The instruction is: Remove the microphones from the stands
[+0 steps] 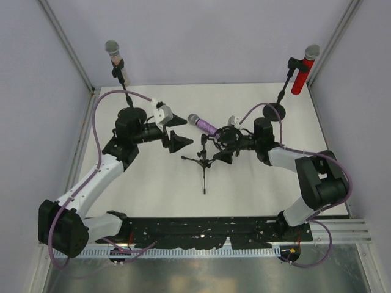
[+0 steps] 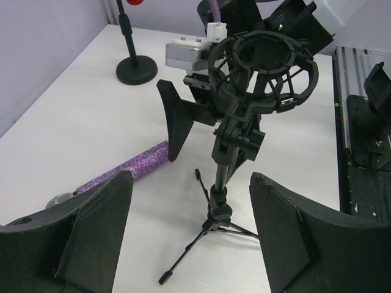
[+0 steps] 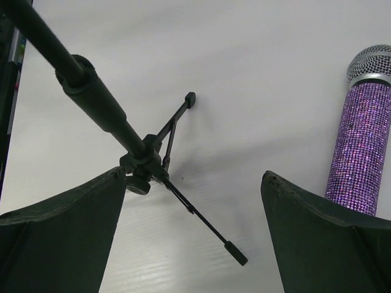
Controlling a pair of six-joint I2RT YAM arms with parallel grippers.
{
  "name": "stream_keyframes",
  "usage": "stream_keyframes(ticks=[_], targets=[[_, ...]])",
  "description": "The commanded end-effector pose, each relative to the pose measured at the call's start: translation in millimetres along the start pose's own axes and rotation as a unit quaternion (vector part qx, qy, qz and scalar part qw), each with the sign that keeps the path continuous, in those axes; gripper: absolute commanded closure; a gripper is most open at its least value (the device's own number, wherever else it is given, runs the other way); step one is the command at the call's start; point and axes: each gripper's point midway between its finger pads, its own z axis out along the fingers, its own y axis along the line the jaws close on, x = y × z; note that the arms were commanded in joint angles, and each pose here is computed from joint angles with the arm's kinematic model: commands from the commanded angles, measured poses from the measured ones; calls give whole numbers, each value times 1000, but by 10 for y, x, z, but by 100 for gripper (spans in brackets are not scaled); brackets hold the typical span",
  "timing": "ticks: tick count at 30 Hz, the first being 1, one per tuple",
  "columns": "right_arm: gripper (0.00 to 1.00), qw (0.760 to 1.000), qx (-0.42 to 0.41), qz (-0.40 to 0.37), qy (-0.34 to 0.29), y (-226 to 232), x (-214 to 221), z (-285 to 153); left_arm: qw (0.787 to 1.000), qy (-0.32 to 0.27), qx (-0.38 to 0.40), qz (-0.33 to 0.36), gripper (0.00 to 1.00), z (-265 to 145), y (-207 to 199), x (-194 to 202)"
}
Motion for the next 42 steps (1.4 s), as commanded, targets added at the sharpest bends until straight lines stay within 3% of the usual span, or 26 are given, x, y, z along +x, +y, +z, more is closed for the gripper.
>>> stream_keyframes(ticks=[1,5,10,13,16,17,25,31,42], targets=[[5,996,2,72,45,-91,3,25,999,-20,-40,12,20,18,105,-205],[5,987,15,138,78,-155,-32,24,998,-22,-57,10,20,43,115,-286],[5,962,169,149,153,-598,34,-216,998,-18,-64,5,20,116,60,-429],[5,924,296,121,209,-888,68,-559,998,-15,-57,10,20,170,10,-435],[5,897,362,88,239,-1008,40,-838,998,-8,-55,7,20,207,8,-349],[5,881,398,76,244,-1058,15,-986,999,-6,-54,8,20,218,5,-312],[5,818,522,14,241,-1098,-478,-1616,997,52,-1,57,19,362,-176,230],[5,798,563,-24,216,-1037,-949,-1921,993,80,34,78,19,449,-322,625],[5,832,528,-39,166,-796,-1053,-1917,988,110,25,103,24,703,-258,983]])
